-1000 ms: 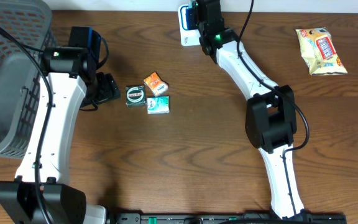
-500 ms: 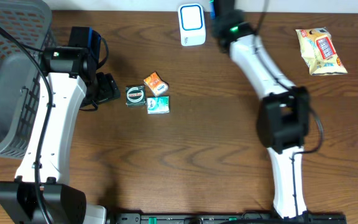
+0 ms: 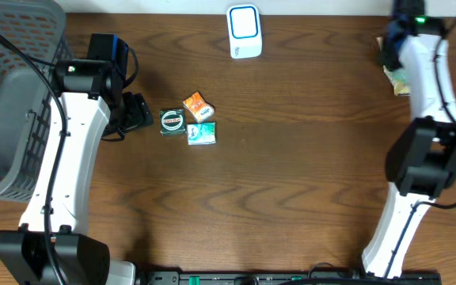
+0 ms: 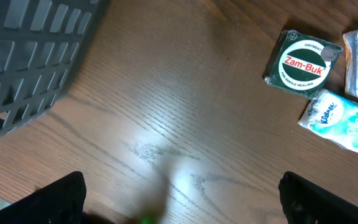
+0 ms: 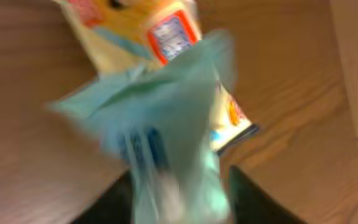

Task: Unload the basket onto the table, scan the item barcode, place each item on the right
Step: 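Place the green wipes packet beside the snack bag at top-right, then move the right gripper to the light-blue Kleenex packet and grasp it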

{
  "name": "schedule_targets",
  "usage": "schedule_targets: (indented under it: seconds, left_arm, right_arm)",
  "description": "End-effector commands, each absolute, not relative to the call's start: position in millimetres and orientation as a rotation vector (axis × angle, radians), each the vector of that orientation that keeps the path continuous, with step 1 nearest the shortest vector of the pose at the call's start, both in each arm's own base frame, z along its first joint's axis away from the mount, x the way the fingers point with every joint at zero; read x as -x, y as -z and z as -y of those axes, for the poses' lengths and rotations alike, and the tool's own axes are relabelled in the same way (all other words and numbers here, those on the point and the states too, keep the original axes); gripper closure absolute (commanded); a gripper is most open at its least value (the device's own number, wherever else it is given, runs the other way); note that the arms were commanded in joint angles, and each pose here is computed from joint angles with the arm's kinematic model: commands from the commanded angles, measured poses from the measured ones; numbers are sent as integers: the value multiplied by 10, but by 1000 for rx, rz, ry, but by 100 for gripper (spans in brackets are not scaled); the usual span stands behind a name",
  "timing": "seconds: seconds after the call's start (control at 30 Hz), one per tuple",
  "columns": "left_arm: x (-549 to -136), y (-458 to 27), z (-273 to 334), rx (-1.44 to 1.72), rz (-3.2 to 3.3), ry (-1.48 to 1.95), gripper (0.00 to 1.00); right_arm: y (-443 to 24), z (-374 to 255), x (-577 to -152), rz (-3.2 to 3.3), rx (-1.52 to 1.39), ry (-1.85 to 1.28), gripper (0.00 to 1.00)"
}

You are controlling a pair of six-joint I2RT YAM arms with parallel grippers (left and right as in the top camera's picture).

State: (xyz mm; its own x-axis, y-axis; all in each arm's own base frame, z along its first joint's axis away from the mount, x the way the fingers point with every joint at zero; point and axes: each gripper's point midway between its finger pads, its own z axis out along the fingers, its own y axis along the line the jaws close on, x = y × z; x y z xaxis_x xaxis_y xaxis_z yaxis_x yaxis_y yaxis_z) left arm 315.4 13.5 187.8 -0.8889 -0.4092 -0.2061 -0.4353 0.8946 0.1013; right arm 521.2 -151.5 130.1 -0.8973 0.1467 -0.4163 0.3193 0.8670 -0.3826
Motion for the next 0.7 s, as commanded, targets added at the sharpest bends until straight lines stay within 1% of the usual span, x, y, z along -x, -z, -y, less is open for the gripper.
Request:
schedule_targets:
  seconds: [0.0, 0.1, 0.13, 0.3, 0.4, 0.53, 0.67]
  left_arm:
    - [-3144, -1854, -161, 662, -2887, -234, 2]
    - [-3143, -1854, -161, 662, -2887, -234, 2]
    - [-3143, -1854, -161, 662, -2887, -234, 2]
    - [-3143, -1854, -161, 662, -2887, -234, 2]
    - [-3143, -1854, -161, 662, -2887, -234, 2]
    - [-3144, -1854, -161, 662, -2887, -234, 2]
    - [-3143, -1854, -161, 662, -2887, -234, 2]
  right_arm:
    - [-1232, 1550, -5158, -2699, -383, 482, 30]
    - [-1194, 1601, -5124, -2690, -507, 383, 19]
    - [-1179, 1575, -5129, -2692, -519, 333, 18]
    - [-1144, 1326, -5201, -2705, -484, 77, 18]
    - [-1170, 1061, -5235, -2714, -432, -50, 19]
    - [-1357, 570, -5262, -2700, -343, -240, 20]
    - [-1675, -127, -5253, -2648, -208, -546, 20]
